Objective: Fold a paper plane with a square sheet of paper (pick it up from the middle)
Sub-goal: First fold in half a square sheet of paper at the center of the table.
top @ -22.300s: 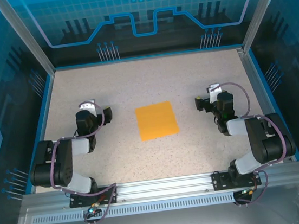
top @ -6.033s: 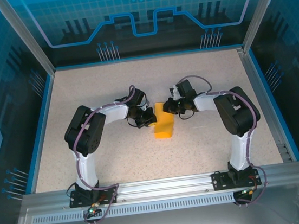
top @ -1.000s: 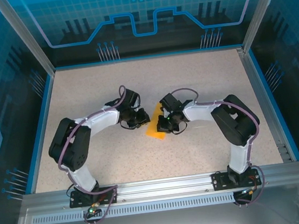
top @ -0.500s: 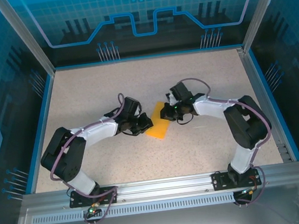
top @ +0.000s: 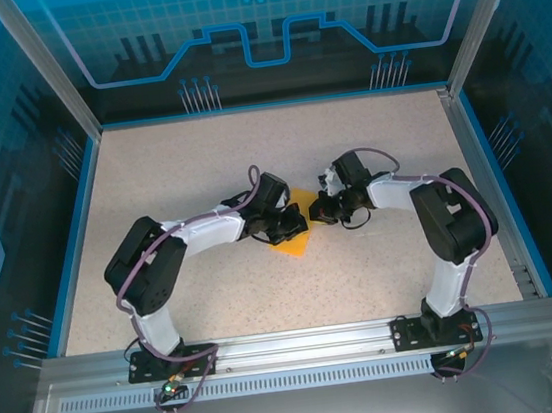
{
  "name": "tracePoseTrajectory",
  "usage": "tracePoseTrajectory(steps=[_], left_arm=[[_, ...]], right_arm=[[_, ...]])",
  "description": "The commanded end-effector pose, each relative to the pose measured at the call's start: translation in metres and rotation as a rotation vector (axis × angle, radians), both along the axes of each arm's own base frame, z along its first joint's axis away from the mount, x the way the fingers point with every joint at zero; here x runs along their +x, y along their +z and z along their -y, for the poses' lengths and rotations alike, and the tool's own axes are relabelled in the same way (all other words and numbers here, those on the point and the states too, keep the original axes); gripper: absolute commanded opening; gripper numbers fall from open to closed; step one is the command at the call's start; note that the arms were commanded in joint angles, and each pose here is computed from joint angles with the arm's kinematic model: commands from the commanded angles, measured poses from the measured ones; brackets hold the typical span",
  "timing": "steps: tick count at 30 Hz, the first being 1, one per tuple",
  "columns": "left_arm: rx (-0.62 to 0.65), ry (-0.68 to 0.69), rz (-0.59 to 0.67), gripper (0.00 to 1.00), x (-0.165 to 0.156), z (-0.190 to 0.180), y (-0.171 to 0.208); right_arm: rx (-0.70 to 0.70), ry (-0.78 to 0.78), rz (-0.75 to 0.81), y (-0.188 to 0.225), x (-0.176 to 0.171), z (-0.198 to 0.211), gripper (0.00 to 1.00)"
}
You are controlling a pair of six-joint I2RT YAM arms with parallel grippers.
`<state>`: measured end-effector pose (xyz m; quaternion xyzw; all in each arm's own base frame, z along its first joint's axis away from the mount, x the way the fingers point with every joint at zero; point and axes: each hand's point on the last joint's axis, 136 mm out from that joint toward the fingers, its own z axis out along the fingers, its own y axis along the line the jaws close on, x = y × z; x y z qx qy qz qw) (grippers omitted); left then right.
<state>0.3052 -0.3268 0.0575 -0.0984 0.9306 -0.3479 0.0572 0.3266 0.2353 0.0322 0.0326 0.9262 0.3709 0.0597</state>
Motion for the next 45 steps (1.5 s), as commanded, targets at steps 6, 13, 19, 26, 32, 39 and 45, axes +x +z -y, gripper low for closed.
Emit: tracePoseTrajectory(steps=[6,13,19,26,32,39,45], left_arm=[[0.047,0.000,-0.069,0.00,-0.002,0.003,-0.023],[0.082,-0.003,-0.104,0.00,-0.005,-0.001,-0.039],[0.134,0.003,-0.144,0.00,-0.015,-0.012,-0.053],[0.200,0.011,-0.214,0.00,-0.030,-0.026,-0.069],[0.231,0.013,-0.266,0.00,-0.043,-0.035,-0.082],[0.241,0.015,-0.288,0.00,-0.051,-0.040,-0.088],[0.243,0.015,-0.294,0.00,-0.052,-0.041,-0.089]], right_arm=[[0.035,0.056,-0.010,-0.003,0.002,-0.013,0.00],[0.018,0.066,-0.029,-0.012,0.000,-0.011,0.00],[-0.013,0.069,-0.031,-0.023,0.003,-0.006,0.00],[-0.105,0.032,-0.005,-0.032,0.020,0.015,0.00],[-0.108,-0.021,0.011,-0.038,0.044,0.031,0.00],[-0.102,-0.095,0.012,-0.039,0.075,0.052,0.00],[-0.118,-0.161,0.010,-0.036,0.098,0.068,0.00]])
